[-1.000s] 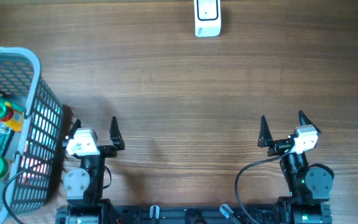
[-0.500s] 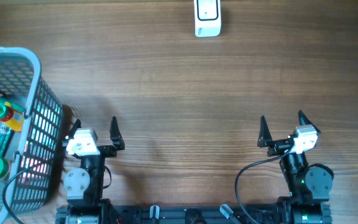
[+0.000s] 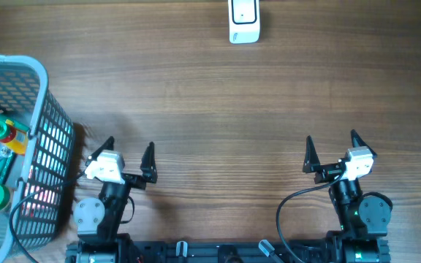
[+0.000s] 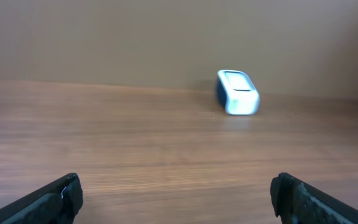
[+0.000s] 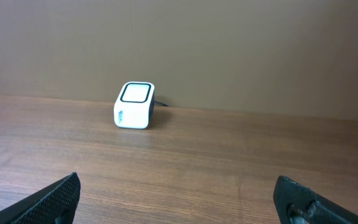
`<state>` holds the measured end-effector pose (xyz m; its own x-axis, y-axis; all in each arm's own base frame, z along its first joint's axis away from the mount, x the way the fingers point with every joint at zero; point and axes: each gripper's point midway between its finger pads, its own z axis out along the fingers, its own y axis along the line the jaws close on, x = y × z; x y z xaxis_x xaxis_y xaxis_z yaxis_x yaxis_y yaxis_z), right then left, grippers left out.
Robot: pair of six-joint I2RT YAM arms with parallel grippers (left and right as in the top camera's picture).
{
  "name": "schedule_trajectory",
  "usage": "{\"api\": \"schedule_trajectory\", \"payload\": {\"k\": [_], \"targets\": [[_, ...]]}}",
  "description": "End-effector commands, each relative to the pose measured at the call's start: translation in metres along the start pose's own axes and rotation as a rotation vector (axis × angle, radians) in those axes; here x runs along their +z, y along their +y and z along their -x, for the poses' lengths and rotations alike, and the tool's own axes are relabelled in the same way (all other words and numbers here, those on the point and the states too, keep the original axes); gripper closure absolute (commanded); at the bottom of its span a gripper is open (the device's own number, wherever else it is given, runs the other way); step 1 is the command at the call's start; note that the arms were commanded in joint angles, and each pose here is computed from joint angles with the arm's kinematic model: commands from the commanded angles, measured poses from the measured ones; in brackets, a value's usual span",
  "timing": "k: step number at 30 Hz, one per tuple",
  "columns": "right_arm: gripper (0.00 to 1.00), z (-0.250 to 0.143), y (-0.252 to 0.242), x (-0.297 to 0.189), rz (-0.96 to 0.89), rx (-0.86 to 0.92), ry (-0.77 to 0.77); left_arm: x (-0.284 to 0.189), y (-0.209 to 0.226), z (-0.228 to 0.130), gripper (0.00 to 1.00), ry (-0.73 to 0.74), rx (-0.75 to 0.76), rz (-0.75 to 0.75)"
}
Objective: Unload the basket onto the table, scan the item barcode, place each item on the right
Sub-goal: 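Move the left gripper over the grey basket, then grasp the sriracha bottle in the basket with the left gripper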
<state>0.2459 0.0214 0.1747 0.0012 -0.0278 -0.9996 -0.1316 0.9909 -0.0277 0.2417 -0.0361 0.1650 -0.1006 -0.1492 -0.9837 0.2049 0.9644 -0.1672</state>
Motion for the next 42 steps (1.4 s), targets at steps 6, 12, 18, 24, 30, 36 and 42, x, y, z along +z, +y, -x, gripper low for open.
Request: {"api": "schedule_trajectory", "payload": {"k": [6,12,18,24,30,36,42], "targets": [[0.00,-0.001,-0.001,0.000,-0.009,0.005,0.002,-0.029,-0.029,0.152,0.00,0.143,-0.168,0.041],[0.00,-0.001,-0.001,0.000,-0.009,0.004,0.002,-0.033,-0.051,0.169,0.00,0.493,-0.271,0.014],[0.00,-0.001,-0.001,0.000,-0.008,0.005,0.002,-0.018,0.027,0.209,0.00,0.381,-0.405,0.485],[0.00,-0.001,-0.001,0.000,-0.009,0.004,0.002,-0.023,0.137,0.258,0.00,0.314,-0.652,0.997],[0.00,-0.001,-0.001,0.000,-0.009,0.005,0.002,-0.058,0.239,0.188,0.00,0.354,-1.167,1.335],[0.00,-0.001,-0.001,0.000,-0.009,0.005,0.002,-0.049,0.286,0.128,0.00,0.515,-1.264,1.432],[0.00,-0.001,-0.002,0.000,-0.012,0.005,0.004,-0.035,0.309,0.072,0.00,0.682,-1.316,1.481]]}}
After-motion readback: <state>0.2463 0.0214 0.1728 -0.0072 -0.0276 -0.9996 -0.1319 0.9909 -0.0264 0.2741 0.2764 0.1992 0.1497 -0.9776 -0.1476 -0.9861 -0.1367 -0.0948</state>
